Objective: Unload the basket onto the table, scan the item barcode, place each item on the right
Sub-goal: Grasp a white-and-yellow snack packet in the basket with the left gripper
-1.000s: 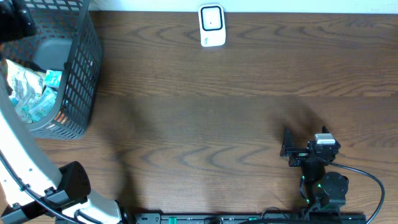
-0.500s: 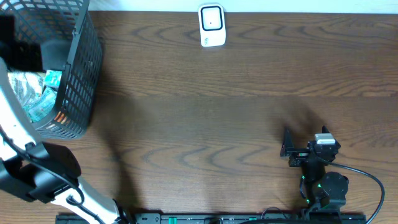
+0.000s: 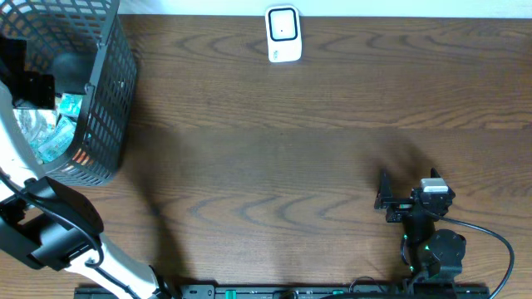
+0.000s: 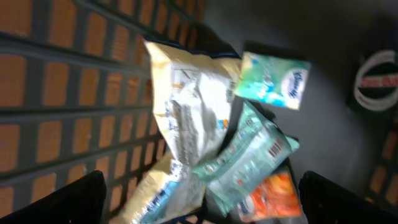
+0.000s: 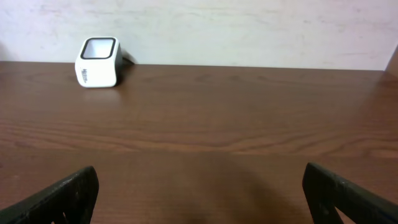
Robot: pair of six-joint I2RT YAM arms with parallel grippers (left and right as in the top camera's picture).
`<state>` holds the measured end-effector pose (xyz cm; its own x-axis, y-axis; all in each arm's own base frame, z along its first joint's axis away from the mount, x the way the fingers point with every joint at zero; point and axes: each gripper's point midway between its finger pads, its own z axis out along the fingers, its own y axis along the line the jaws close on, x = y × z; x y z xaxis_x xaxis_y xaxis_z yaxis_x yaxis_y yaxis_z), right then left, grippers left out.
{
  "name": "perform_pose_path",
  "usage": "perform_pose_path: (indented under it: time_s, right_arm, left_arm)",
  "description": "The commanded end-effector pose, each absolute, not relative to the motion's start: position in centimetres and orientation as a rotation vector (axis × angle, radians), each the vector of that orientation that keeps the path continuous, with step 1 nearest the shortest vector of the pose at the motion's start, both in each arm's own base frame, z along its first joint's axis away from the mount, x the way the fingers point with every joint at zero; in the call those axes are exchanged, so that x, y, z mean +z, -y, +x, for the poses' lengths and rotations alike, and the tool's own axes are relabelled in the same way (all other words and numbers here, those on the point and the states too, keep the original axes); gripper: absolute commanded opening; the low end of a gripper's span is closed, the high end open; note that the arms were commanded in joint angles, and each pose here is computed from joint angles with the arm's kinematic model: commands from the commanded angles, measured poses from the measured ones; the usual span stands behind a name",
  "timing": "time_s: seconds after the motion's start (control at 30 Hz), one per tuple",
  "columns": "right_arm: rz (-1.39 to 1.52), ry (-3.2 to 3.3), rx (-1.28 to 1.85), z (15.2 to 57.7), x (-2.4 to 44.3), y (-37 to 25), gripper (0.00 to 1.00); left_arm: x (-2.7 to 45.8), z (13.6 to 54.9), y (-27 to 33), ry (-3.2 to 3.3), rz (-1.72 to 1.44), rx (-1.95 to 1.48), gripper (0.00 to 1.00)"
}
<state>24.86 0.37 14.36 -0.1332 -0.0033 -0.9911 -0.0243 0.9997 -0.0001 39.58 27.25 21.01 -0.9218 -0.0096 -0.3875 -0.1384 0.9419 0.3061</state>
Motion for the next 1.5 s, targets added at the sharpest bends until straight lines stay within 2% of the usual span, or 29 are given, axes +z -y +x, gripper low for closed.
perform_pose_path:
  time_s: [0.0,0.2,0.37,0.5,0.7,0.83,0.9,1.03,1.1,1.17,1.2,1.37,1.47]
  right_arm:
    - [-0.008,-1.706,0.022,24.8,14.3,-0.2,0.99]
    - [-0.008,-1.706,0.022,24.8,14.3,-0.2,0.99]
    - [-0.008,-1.706,0.022,24.8,14.3,-0.2,0.99]
    - [-0.007,-1.706,0.021,24.8,14.3,-0.2,0.99]
    - [-0.008,-1.706,0.022,24.8,14.3,-0.2,0.99]
    - [-0.008,-1.706,0.022,24.8,14.3,-0.2,0.99]
    - [-0.008,-1.706,0.022,24.8,14.3,-0.2,0.99]
    - [-0.008,-1.706,0.022,24.8,14.3,-0.2,0.99]
    - [-0.008,-1.706,0.022,24.8,14.3,-0.2,0.99]
    - [-0.008,-1.706,0.022,24.8,14.3,-0.2,0.99]
    - [-0.008,-1.706,0.022,24.8,14.3,-0.2,0.99]
    - [-0.008,-1.706,0.022,24.8,14.3,-0.2,0.99]
    - [-0.008,-1.706,0.022,24.8,14.3,-0.2,0.99]
  left_arm:
    - [20.1,38.6,-28.5,-2.718,-0.118,0.456,0.98]
    - [18.0,36.0,-31.6,-2.787,-0.115,0.59,0.98]
    - [15.7,35.3,-31.3,-2.833,-0.016,0.538,0.99]
    - [14.1,35.2,-31.2,-2.849,0.061,0.541,0.92]
    - [12.2,35.4,-31.4,-2.832,0.056,0.547,0.87]
    - [11.1,35.2,-31.8,-2.833,0.039,0.547,0.76]
    - [10.4,35.3,-31.6,-2.839,0.032,0.509,0.67]
    - [8.6,35.3,-31.0,-2.865,0.017,0.423,0.66]
    - [7.8,35.3,-30.9,-2.877,-0.025,0.403,0.59]
    - [7.6,35.3,-30.9,-2.878,-0.066,0.393,0.27]
    - [8.0,35.4,-31.0,-2.865,-0.093,0.4,0.08]
    - [14.6,36.7,-32.1,-2.646,-0.344,0.482,0.08]
    - [20.3,37.7,-32.0,-2.433,-0.49,0.471,0.07]
